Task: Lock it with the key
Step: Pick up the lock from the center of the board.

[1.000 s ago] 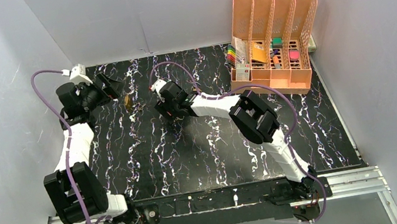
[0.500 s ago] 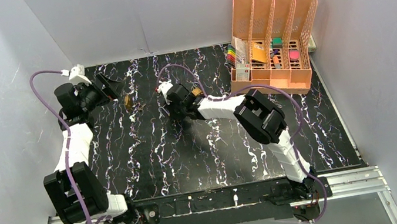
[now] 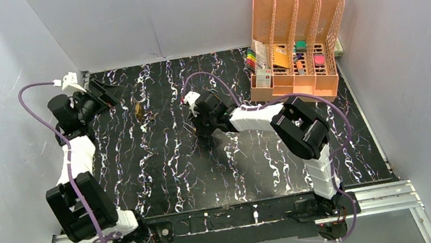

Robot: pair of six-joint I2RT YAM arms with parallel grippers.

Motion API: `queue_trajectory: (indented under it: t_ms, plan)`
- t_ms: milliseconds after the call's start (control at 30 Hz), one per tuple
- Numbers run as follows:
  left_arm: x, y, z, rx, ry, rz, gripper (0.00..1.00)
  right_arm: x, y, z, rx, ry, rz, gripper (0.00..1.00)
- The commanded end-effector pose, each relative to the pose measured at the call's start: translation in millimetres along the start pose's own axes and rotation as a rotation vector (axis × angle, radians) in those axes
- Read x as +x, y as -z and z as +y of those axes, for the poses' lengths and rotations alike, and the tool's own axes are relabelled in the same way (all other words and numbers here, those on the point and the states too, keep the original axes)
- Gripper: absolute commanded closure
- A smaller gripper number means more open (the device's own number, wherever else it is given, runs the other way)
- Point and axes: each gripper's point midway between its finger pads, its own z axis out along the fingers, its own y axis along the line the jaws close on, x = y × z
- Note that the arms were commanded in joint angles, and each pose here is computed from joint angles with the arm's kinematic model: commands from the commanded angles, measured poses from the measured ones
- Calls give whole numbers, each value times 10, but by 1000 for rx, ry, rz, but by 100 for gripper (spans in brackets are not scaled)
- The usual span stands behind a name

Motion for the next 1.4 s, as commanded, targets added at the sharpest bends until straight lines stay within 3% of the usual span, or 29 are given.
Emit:
queue_trajectory:
  t_ms: [0,267,667,800,900,967,1067,1167,1300,1367]
  plan:
    - [-74,44,-1,40,32,-25,2,-508,295,91,-55,18,-155,100]
    - [-91,61,36,28,28,-37,2,-502,429,119,-69,9,-175,100]
    - [-29,50,11,66,25,-25,2,-815,1133,427,-223,41,-304,100]
    - [142,12,-33,166,46,13,2,-879,1365,546,-290,8,-309,100]
    - [368,6,-235,334,36,79,4,-890,1490,627,-332,-36,-249,100]
    - [507,-15,-345,414,35,135,16,-922,1585,672,-357,-54,-241,100]
    - [711,-49,-461,497,58,217,23,-868,1644,669,-386,-77,-220,100]
    - [673,16,-761,603,65,254,29,-760,1671,685,-433,-75,-244,100]
    - [556,355,-1437,780,-134,246,30,-780,1998,887,-566,-81,-345,100]
    - [568,476,-1580,786,-156,219,30,-868,2230,1003,-640,-123,-374,100]
